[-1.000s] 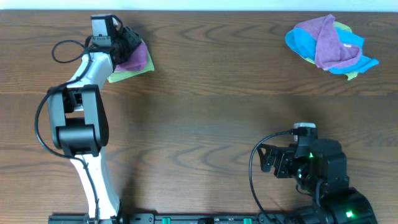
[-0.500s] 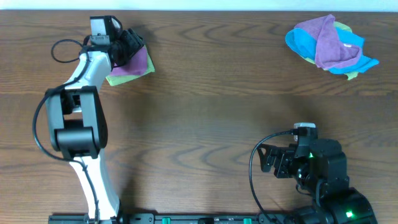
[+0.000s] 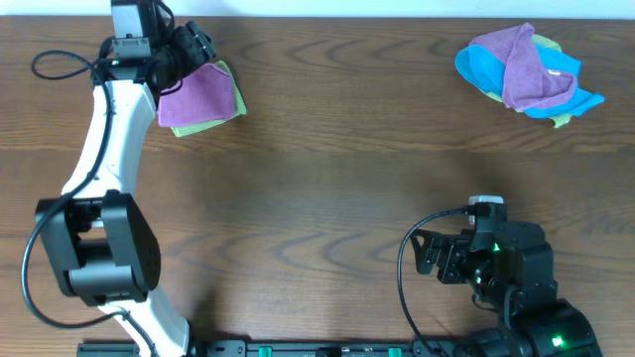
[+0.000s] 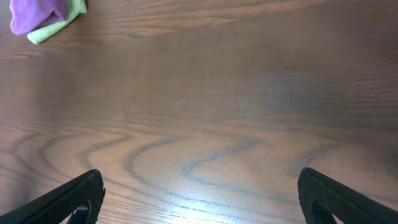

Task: Fold the cloth
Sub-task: 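Lower and flatten the purple cloth on top of the green cloth, then open the left gripper and lift it away from the stacked cloths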

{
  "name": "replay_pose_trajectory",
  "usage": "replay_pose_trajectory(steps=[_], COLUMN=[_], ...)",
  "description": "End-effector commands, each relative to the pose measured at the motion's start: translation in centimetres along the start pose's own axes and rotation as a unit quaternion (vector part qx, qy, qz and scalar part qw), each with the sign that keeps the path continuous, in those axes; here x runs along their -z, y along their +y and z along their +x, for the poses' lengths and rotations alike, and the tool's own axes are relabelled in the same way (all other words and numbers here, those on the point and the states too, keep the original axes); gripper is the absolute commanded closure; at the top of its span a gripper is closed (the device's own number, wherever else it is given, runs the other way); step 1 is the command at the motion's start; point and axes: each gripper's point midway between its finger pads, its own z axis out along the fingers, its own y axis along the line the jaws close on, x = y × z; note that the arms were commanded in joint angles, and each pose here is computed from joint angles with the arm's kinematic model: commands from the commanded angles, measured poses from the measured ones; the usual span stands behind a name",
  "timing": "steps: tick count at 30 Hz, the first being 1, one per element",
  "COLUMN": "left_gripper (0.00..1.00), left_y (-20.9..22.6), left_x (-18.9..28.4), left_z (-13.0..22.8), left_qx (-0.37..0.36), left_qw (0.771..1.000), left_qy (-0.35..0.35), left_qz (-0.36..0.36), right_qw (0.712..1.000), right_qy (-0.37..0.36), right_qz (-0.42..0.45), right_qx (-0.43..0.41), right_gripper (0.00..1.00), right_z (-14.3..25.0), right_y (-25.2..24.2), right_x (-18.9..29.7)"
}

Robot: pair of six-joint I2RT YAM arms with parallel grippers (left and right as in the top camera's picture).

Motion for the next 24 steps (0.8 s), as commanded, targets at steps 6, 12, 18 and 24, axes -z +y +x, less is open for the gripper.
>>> replay_pose_trajectory(steps=[6, 12, 18, 24], left_gripper=[0.09, 0.04, 0.05, 0.05], left_y=[-0.7, 1.2, 1.6, 1.8], left_x=[5.9, 10.8, 13.5, 14.4], left_z=[1.4, 4.2, 5.1, 6.0], left_qx=[-0.094, -0.098, -0.097, -0.096], left_qw=[0.995, 0.988, 0.985, 0.984], left_qy=[0.024, 0.064, 0.07, 0.084], left_qz=[-0.028, -0.101, -0.122, -0.128], right_qw=[1.0, 1.0, 1.0, 1.0], right_qy=[-0.001, -0.001, -0.001, -0.001], right_qz=[0.001, 0.001, 0.001, 0.001], right_qx=[-0.01, -0.01, -0.01, -0.01], right_gripper=[0.01, 0.01, 0.01, 0.01], right_z=[0.1, 0.1, 0.1, 0.1], right_y=[-0.2, -0.2, -0.2, -0.2], right_x=[0.0, 0.0, 0.0, 0.0])
